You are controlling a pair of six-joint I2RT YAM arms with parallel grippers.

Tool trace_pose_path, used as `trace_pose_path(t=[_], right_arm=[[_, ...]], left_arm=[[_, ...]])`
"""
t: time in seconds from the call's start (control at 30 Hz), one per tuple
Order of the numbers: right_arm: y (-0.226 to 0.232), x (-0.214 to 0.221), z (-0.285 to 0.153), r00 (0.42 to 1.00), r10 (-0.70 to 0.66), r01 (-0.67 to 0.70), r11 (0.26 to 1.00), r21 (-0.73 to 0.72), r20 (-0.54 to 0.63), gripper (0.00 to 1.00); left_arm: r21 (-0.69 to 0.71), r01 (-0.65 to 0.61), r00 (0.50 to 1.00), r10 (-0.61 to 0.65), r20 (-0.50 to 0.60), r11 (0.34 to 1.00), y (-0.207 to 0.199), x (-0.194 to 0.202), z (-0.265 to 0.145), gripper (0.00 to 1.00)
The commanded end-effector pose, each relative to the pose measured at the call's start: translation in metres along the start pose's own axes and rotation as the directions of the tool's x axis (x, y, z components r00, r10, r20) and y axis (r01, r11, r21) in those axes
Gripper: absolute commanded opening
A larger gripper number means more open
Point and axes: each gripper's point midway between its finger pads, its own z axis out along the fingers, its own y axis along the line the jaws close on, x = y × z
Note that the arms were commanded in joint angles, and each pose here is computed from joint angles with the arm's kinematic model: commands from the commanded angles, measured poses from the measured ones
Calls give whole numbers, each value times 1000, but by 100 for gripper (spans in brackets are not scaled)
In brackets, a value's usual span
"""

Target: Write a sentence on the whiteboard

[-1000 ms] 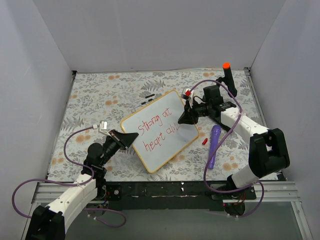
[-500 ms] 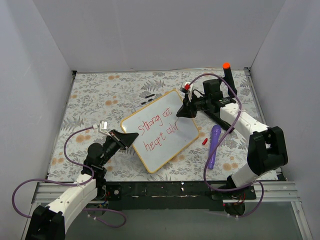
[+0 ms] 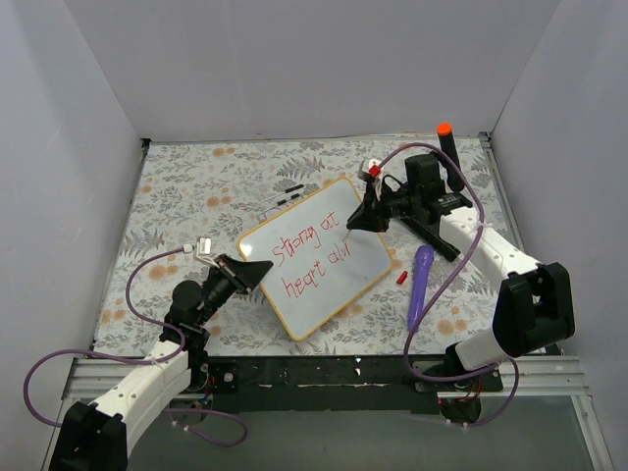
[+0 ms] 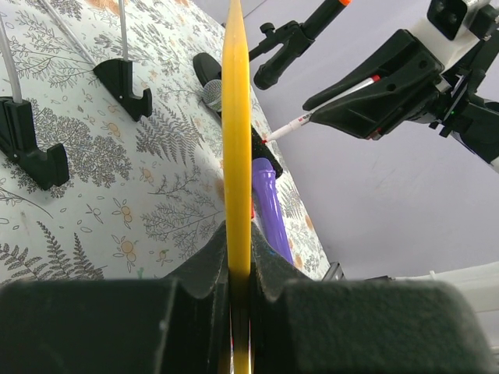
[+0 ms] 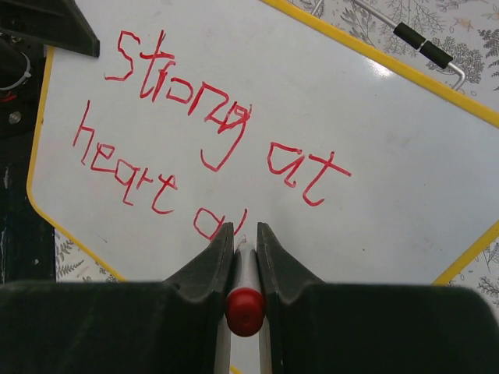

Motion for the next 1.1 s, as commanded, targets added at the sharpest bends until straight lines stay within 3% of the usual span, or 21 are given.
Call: trace_pose_path(t=[0.0, 1.07], right_arm=[[6, -4, -3, 1000, -14, 14, 1000, -24, 21, 1], [-4, 28, 10, 997, 60, -61, 998, -17, -43, 1]], left_arm=[[118, 7, 997, -16, 70, 993, -19, -7, -8, 0], [132, 1, 997, -12, 78, 991, -23, -10, -9, 0]])
